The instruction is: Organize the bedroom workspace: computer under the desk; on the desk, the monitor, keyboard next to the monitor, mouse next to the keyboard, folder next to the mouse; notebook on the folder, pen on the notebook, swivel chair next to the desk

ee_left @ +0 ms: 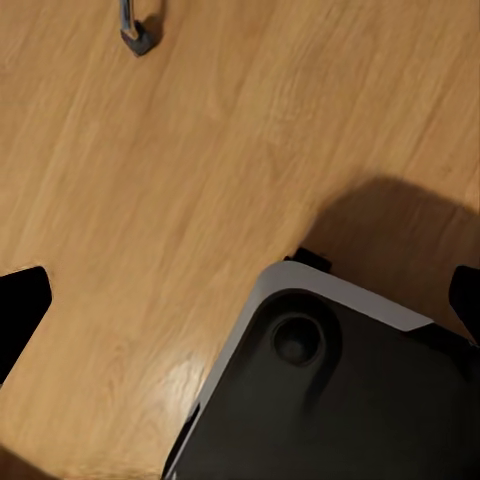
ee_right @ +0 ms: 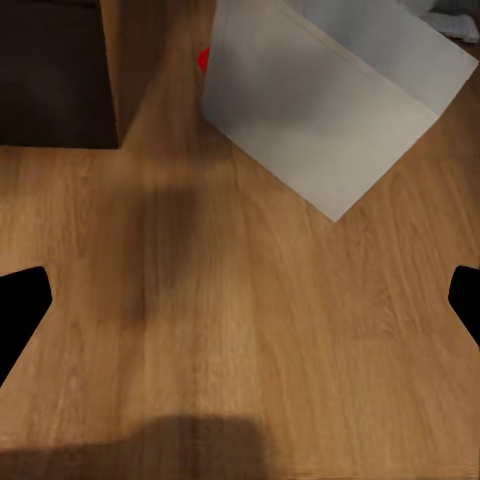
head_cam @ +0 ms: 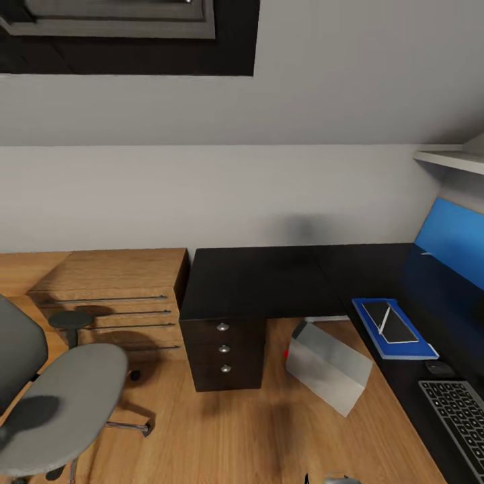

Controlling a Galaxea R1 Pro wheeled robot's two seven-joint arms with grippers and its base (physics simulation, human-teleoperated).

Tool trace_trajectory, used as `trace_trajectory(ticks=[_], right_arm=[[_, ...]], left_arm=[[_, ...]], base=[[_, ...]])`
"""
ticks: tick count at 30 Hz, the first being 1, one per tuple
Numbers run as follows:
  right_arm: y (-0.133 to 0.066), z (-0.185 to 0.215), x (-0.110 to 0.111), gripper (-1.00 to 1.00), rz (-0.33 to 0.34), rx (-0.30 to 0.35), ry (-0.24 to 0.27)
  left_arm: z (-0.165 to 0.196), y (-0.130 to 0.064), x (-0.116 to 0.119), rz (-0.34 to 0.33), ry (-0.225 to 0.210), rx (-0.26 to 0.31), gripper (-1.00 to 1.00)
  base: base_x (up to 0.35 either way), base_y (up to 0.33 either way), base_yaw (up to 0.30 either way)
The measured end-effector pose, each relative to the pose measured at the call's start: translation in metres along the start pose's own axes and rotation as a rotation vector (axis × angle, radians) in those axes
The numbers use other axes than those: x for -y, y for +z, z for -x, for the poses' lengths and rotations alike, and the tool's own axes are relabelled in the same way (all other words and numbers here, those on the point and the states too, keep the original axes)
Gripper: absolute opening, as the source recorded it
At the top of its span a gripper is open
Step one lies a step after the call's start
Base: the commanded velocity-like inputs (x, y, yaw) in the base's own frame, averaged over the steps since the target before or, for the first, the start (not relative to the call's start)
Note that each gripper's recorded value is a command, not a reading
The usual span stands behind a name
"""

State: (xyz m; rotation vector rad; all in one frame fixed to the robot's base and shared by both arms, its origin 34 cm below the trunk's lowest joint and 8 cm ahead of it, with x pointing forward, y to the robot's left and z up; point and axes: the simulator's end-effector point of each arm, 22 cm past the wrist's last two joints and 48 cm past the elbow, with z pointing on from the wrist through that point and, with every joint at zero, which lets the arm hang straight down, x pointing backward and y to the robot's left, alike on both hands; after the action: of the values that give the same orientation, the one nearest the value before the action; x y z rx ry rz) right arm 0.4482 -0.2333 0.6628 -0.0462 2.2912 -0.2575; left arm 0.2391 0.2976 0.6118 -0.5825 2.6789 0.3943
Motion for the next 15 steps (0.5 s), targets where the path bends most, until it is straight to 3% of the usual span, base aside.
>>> trace_trajectory(ticks=[9,15], right_arm=[[-0.016,-0.007,0.001,1.00,0.005,-0.005,0.000],[-0.029,-0.016,0.009,1.00,-0.001,-0.003,0.001]], left_arm=[[0.001,-0.008,-0.003,0.002,0.000,0.001,1.00],[0.003,-0.012,-0.010,0.008,0.000,0.004,1.00]], base=[[-0.312,0.000,0.258],[-0.113,0.000,0.221]])
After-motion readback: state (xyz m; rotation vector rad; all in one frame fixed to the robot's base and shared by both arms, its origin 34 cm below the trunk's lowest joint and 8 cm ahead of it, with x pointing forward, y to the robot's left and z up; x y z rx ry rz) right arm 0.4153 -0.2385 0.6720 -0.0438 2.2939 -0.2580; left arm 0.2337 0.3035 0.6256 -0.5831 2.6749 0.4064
